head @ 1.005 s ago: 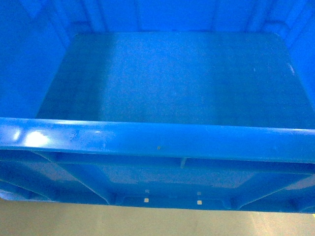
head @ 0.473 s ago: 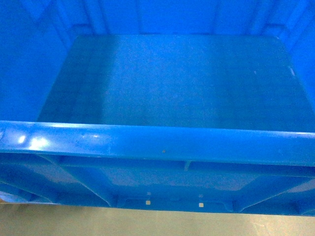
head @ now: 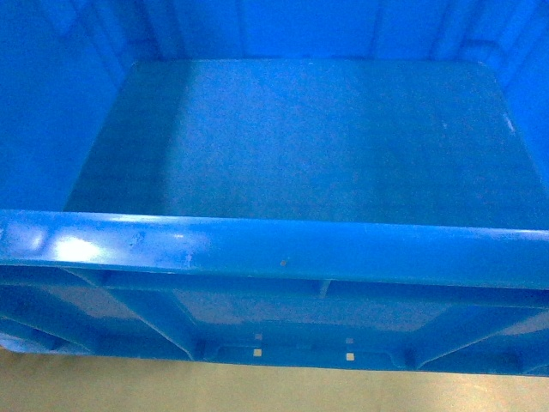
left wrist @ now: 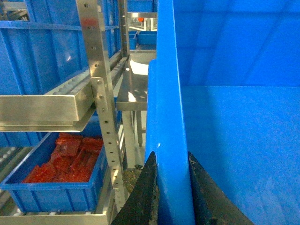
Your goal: Place box next to blue box on left shelf
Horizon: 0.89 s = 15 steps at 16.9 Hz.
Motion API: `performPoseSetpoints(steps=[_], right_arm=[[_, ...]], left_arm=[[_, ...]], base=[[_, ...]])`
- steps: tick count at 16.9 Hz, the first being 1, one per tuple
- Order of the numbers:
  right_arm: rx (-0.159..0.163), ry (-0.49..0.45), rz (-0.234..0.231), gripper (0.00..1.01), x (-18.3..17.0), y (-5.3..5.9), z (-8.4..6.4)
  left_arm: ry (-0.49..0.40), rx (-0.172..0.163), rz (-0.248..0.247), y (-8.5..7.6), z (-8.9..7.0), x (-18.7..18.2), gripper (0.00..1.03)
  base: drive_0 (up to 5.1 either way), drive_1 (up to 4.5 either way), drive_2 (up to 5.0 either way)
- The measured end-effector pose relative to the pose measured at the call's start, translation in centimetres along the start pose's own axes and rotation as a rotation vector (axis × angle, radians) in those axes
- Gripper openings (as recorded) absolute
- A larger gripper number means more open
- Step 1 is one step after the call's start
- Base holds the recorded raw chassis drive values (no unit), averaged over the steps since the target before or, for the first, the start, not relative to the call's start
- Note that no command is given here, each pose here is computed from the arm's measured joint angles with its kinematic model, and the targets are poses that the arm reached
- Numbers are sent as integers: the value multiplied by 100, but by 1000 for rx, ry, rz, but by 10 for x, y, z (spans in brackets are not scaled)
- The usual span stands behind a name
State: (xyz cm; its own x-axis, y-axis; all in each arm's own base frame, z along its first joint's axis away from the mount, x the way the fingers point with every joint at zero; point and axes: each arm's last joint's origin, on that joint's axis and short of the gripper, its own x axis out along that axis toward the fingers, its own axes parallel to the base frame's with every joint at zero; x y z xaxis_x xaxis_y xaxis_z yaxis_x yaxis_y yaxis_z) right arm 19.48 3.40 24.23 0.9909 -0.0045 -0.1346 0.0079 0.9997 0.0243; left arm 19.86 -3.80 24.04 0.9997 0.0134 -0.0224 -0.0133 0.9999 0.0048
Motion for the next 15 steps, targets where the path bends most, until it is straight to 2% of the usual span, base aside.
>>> performPoseSetpoints(steps=[1,15], right_arm=[[0,-1,0,20,0,0,0],[0,0,1,20,0,0,0]], left_arm=[[-1,-1,0,0,0,0,9],[1,0,2,0,0,0,9]], base=[[-1,401,-402],[-457,85,392]])
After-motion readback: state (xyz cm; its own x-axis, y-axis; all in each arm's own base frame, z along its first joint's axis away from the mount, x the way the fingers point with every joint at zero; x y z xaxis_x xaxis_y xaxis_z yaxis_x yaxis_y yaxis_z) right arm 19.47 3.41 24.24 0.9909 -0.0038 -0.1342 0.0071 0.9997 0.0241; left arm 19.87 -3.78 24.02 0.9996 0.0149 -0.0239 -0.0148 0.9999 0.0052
